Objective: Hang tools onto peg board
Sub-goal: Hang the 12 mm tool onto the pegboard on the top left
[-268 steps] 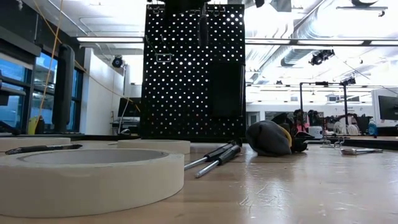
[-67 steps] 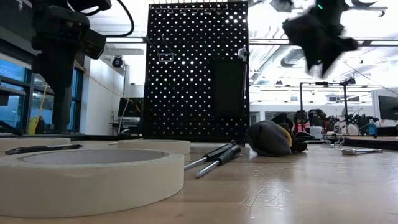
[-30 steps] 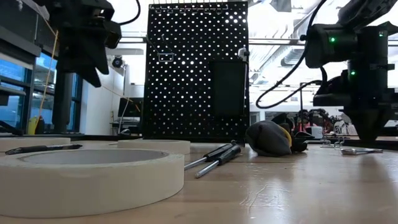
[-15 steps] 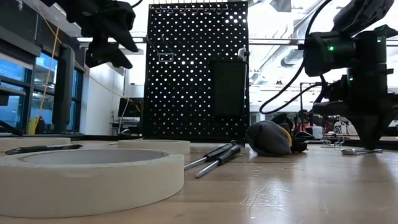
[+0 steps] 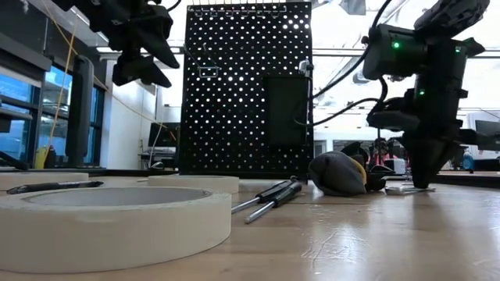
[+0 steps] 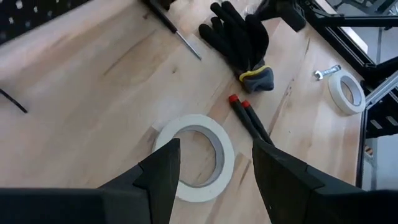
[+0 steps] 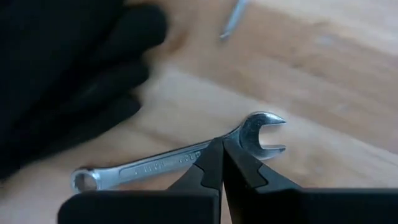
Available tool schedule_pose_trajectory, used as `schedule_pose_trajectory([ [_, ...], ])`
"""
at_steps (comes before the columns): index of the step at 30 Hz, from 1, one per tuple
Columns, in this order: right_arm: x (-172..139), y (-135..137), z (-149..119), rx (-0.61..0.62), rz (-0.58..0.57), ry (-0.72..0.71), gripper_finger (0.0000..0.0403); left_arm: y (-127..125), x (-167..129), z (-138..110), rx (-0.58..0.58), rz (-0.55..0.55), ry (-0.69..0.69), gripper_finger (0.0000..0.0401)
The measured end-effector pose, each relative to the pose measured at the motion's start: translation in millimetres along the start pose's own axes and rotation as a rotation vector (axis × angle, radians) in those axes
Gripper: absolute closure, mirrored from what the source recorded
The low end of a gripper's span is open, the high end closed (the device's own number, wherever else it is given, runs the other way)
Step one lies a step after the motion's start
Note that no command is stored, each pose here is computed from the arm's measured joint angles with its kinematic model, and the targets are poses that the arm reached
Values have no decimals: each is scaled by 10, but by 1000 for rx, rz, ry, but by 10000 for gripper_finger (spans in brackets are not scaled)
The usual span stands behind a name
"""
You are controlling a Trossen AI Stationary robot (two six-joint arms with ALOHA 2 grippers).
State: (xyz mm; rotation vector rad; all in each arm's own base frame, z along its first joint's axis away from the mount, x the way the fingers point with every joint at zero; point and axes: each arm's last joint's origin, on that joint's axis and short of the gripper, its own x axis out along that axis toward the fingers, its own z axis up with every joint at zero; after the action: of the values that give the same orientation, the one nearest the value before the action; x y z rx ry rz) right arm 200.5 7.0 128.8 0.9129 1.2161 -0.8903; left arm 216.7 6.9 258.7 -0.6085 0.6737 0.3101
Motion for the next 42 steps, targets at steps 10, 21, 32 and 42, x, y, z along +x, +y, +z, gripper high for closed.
schedule_pose_trajectory([
  [10, 0, 121, -141, 77, 111, 96, 403, -219, 359, 126, 87, -179, -105, 213],
  [21, -31, 269, -376, 322, 199, 61, 403, -867, 1514, -350, 51, -470, -158, 213],
  [32, -64, 346, -565, 345, 274, 4, 403, -1468, 2397, -772, -16, -496, -2, 227],
  [42, -58, 411, -771, 450, 327, 28, 403, -1689, 2433, -635, 301, -324, 107, 368],
])
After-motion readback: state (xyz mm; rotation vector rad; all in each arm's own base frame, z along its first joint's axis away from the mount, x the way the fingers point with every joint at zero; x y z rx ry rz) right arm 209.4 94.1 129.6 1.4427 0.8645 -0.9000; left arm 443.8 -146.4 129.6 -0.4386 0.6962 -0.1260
